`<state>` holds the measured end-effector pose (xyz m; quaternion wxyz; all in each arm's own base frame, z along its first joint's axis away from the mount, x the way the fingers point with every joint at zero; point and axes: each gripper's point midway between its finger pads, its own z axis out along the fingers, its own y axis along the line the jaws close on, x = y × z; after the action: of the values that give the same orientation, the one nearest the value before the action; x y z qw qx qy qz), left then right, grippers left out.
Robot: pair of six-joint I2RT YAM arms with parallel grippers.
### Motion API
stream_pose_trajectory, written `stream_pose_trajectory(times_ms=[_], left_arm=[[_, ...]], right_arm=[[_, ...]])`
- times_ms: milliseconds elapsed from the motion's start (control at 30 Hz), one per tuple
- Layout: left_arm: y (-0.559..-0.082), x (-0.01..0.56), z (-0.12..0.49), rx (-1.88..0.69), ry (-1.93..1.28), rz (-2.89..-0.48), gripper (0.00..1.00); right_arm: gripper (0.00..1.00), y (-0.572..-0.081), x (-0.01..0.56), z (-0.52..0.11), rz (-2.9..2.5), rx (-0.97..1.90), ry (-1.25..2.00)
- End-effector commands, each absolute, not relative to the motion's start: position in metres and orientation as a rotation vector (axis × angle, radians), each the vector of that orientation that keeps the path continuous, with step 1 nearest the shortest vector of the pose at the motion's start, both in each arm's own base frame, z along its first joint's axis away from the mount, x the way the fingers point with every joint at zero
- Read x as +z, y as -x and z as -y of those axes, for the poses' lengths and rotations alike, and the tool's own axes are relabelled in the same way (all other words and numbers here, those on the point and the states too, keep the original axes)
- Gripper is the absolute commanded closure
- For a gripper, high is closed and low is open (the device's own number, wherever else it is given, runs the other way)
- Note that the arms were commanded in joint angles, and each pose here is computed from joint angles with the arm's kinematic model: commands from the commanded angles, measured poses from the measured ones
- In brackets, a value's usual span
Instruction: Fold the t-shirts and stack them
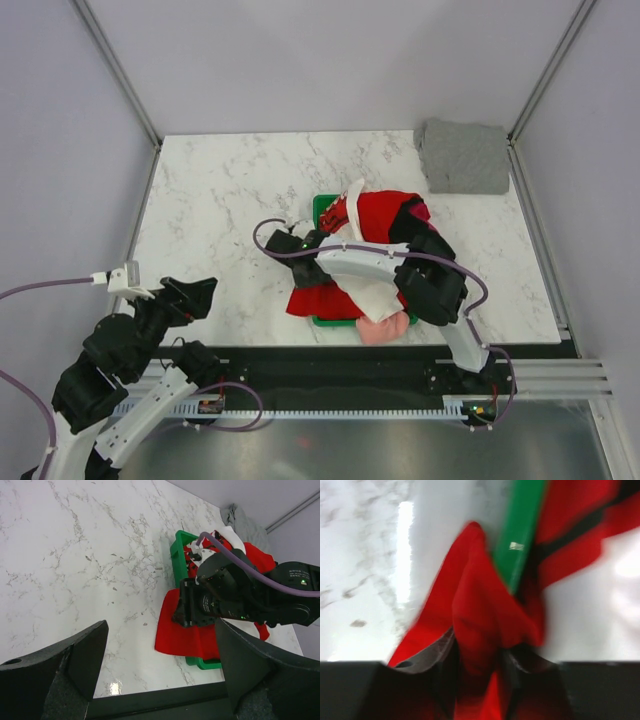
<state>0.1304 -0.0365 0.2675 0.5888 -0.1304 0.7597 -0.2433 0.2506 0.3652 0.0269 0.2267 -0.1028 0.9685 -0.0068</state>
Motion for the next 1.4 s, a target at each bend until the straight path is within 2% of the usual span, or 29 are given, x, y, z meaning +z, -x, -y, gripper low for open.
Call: stream_pose_trajectory(times_ms=[0,33,67,133,200,267,367,400,467,633,733,767,800,833,867,900,1067,1233,1267,1367], left_arm=[[-0.134,0.274,0.034,-0.579,0.361,-1.733,0.06],[-0.134,0.274,0.034,-0.582,0.363,-1.732,0.06],[-0.134,0.274,0.034,-0.579,0.36,-1.732,0.06],[-0.135,0.273,0.035,-0.578,0.357,-1.739,0.06],[-0.135,0.273,0.035,-0.579,0.358,-1.738,0.06],[-0.135,0.273,0.035,-0.576,0.357,-1.738,0.06],[-0.136,0.273,0.035,-0.567,0.358,-1.742,0.07],[-0.137,0.272,0.035,-0.562,0.356,-1.745,0.07],[-0.138,0.271,0.036,-0.552,0.35,-1.758,0.07],[-0.139,0.27,0.037,-0.55,0.348,-1.764,0.07],[-0.136,0.273,0.033,-0.566,0.364,-1.735,0.07],[-0.135,0.273,0.032,-0.566,0.369,-1.729,0.07],[-0.134,0.274,0.032,-0.572,0.369,-1.724,0.07],[-0.135,0.273,0.032,-0.567,0.369,-1.729,0.07],[-0.135,0.274,0.032,-0.57,0.369,-1.727,0.07],[-0.136,0.273,0.034,-0.563,0.363,-1.739,0.07],[-0.136,0.272,0.034,-0.559,0.361,-1.743,0.08],[-0.137,0.272,0.033,-0.555,0.366,-1.742,0.08],[-0.137,0.272,0.033,-0.553,0.367,-1.743,0.08],[-0.136,0.273,0.032,-0.554,0.373,-1.736,0.08]], right_arm=[[0.66,-0.261,0.02,-0.337,-2.669,-0.072,0.191],[0.76,-0.263,0.019,-0.325,-2.669,-0.087,0.155],[0.81,-0.254,0.016,-0.299,-2.688,-0.117,0.115],[0.81,-0.255,0.017,-0.26,-2.685,-0.153,0.01],[0.79,-0.229,0.009,-0.197,-2.698,-0.234,-0.078],[0.75,-0.222,0.033,-0.174,-2.652,-0.159,-0.185],[0.85,-0.206,0.051,-0.133,-2.572,-0.134,-0.353],[1.0,-0.201,0.056,-0.132,-2.556,-0.091,-0.397],[1.0,-0.195,0.063,-0.138,-2.538,0.002,-0.416],[1.0,-0.18,0.073,-0.124,-2.509,-0.086,-0.466],[1.0,-0.188,0.088,-0.107,-2.436,-0.048,-0.527],[0.98,-0.19,0.095,-0.101,-2.417,-0.041,-0.515],[0.78,-0.194,0.098,-0.088,-2.402,-0.078,-0.572],[0.53,-0.192,0.1,-0.078,-2.406,-0.115,-0.59],[0.22,-0.194,0.103,-0.07,-2.404,-0.139,-0.589],[0.02,-0.196,0.105,-0.056,-2.396,-0.178,-0.641],[0.02,-0.209,0.137,-0.073,-2.428,-0.099,-0.522],[0.02,-0.209,0.174,-0.18,-2.414,0.054,-0.238],[0.02,-0.208,0.16,-0.199,-2.449,0.008,-0.187],[0.02,-0.193,0.125,-0.252,-2.54,0.119,-0.102]])
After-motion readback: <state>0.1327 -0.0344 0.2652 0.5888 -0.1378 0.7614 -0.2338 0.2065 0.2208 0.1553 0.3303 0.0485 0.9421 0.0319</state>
